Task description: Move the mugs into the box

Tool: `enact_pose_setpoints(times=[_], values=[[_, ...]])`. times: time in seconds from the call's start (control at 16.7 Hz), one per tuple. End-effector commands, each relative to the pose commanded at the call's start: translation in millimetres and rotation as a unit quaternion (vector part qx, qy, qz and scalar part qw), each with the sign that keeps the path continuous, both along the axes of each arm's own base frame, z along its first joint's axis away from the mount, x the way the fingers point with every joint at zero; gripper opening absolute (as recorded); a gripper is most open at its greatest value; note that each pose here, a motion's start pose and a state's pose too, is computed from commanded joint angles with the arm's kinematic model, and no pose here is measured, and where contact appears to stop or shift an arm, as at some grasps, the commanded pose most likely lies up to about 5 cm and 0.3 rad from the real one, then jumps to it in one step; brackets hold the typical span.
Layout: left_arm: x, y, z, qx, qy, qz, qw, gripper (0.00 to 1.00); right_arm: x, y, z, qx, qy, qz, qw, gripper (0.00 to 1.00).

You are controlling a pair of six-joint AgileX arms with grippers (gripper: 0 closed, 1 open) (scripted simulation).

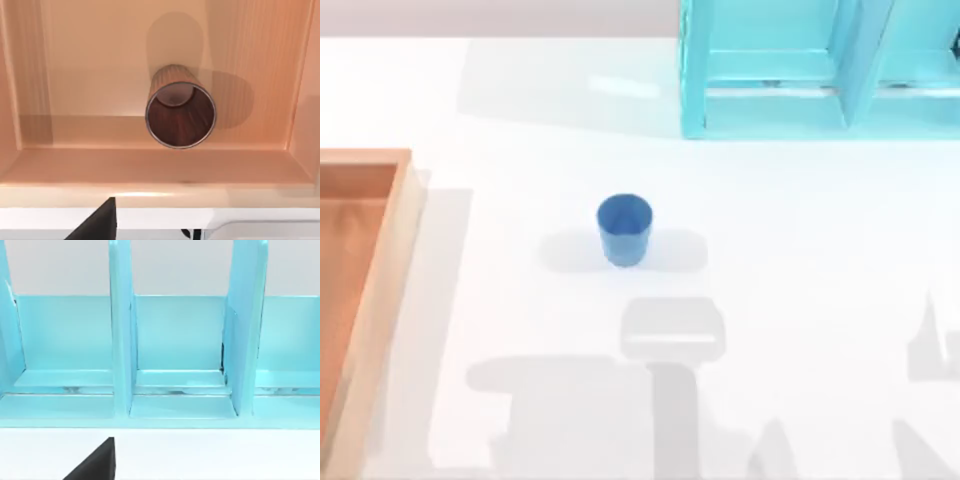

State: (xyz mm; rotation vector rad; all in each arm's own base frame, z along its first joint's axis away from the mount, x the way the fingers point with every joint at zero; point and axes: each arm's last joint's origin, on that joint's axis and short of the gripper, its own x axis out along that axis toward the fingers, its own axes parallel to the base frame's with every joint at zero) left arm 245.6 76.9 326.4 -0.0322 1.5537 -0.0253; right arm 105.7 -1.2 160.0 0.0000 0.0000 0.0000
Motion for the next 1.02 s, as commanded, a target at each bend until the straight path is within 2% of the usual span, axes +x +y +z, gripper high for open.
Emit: enact_pose_setpoints(times=[0.18, 0.54, 0.78, 1.02], values=[[43, -25, -5, 0.008, 0.014, -0.002, 1.0, 1.0, 0, 0, 0, 0.0, 0.0, 0.0, 1.0, 1.0], [115, -106, -23, 0.019, 0.022, -0.015, 0.999, 1.0, 0, 0, 0, 0.0, 0.0, 0.0, 1.0, 1.0], [145, -178, -44, 0.03, 0.014, -0.012, 0.999, 1.0, 0, 0, 0, 0.0, 0.0, 0.0, 1.0, 1.0], [156, -265, -68, 0.034, -0.007, -0.011, 0.999, 1.0, 0, 0, 0, 0.0, 0.0, 0.0, 1.0, 1.0]])
